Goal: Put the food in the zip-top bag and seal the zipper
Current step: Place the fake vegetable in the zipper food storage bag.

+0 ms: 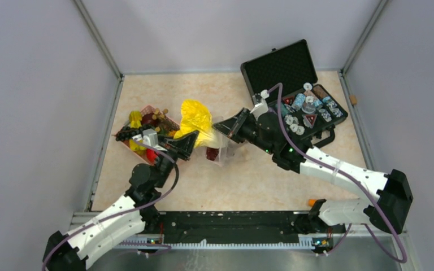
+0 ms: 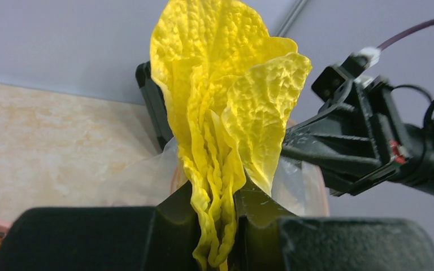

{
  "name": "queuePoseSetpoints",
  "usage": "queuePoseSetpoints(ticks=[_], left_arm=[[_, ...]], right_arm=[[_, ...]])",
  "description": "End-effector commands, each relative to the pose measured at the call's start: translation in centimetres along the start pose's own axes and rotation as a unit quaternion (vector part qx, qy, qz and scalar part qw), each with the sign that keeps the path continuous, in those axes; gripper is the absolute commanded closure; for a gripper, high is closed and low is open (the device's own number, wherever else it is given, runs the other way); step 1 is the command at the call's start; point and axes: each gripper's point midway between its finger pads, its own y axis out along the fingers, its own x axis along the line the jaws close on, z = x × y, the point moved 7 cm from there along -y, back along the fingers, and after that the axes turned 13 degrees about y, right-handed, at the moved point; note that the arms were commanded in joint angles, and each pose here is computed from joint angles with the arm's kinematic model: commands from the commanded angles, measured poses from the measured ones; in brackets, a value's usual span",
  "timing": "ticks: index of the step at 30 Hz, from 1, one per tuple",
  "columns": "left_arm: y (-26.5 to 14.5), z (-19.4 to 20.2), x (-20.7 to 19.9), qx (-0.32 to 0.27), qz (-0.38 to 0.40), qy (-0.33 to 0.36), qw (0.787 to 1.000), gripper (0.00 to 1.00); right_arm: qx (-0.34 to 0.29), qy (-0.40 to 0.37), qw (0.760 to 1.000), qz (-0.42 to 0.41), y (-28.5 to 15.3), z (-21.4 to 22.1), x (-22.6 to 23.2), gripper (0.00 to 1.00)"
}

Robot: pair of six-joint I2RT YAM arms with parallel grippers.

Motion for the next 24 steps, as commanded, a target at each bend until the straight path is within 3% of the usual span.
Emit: queuePoseSetpoints(ticks=[1,6,9,10,11,12,15,19,24], left_arm=[[0.8,0.6,-0.3,0.009,0.012,0.031,0.999,1.00],[1.4,2.2,-1.4,0.069,0.032,0.114,0.991,1.00],[1.4,3.0,-1.9,0.111,0.050,0.139,0.983,0.87],[1.2,3.2,-2.1,0.123,0.058,0.138,0.981,0.81],[1.1,3.3,-2.2,0.130,0.065,0.135,0.980,0.67],[0.9,3.4,-2.4,0.136,0.074,0.130,0.979,0.41],[0.6,3.4,-2.4,0.158,0.064,0.118,0.978,0.16],[-0.1,1.9,-2.0,0.170,0.039,0.125,0.977,0.06],[-1.1,-1.9,-1.9,0.109,0.013,0.109,0.988,0.01]], right_arm=[[0.017,0.025,0.996,-0.082,-0.6,-0.2,4.0,1.00],[-0.001,0.021,0.996,-0.086,-0.6,-0.7,4.9,1.00],[-0.014,0.009,0.996,-0.087,-1.0,-1.2,5.5,1.00],[-0.021,0.004,0.996,-0.086,-1.1,-1.5,5.7,1.00],[-0.030,-0.002,0.996,-0.083,-1.2,-1.8,5.9,1.00],[-0.036,-0.006,0.996,-0.081,-1.4,-2.2,6.0,1.00],[-0.049,-0.014,0.995,-0.083,-1.9,-2.8,6.3,1.00],[-0.070,-0.024,0.995,-0.063,-2.7,-3.4,5.5,1.00],[-0.091,-0.039,0.994,-0.035,-3.1,-4.0,4.2,1.00]])
